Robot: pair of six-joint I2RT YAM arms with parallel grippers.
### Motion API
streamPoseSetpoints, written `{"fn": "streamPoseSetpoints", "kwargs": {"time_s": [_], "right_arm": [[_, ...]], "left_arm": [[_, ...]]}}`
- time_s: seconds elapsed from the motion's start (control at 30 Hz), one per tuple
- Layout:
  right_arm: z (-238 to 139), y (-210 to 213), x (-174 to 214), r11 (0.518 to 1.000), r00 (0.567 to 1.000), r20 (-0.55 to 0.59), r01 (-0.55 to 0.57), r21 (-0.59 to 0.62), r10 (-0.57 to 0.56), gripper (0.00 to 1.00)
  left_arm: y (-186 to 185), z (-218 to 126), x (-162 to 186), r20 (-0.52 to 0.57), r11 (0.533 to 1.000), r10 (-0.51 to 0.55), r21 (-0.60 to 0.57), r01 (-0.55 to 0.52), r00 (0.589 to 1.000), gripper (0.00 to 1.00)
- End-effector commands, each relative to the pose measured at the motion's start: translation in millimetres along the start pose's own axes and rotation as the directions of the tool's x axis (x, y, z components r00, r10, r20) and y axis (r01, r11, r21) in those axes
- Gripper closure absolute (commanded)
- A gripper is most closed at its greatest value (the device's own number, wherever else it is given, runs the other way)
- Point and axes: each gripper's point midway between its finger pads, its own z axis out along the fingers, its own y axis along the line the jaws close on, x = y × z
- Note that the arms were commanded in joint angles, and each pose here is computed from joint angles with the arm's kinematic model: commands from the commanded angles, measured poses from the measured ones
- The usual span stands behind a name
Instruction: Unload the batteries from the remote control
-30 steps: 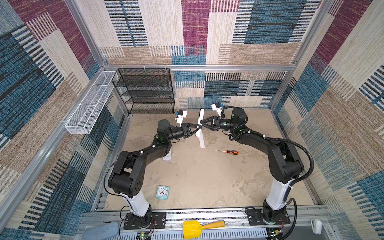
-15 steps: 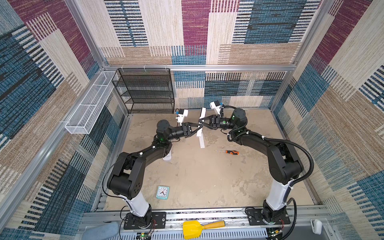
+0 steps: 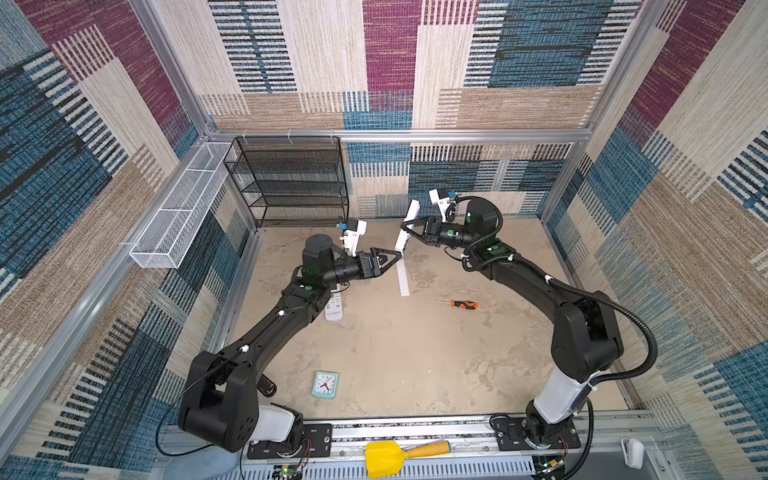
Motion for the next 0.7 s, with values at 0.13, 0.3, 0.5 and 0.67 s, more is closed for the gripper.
{"fn": "streamPoseSetpoints", "kwargs": {"time_s": [0.13,0.3,0.5,0.67], "right_arm": [[-17.4,-90.9,48.8,0.907,0.991,-0.134,0.043,0.42,0.015,0.95],[-27.4,-122.7,110.7,0.768,0.94,-0.342,0.222,0.6,-0.004,0.95],[-24.0,-135.2,217.7,0.692,0.79,-0.61,0.403,0.599,0.069,0.93],[-11.0,-148.4,245.2,0.681,0.726,-0.683,0.46,0.57,0.081,0.87]], "left_arm": [[67.0,-55.8,33.6,-0.084,0.865,0.177,-0.462,-0.196,0.981,0.0],[96.8,-108.5,38.8,-0.081,0.679,0.227,-0.701,-0.218,0.97,0.01],[108.0,-137.0,62.1,-0.047,0.634,0.249,-0.747,-0.2,0.967,0.01],[107.5,-120.5,83.2,-0.073,0.719,0.189,-0.669,-0.189,0.979,0.06]]}}
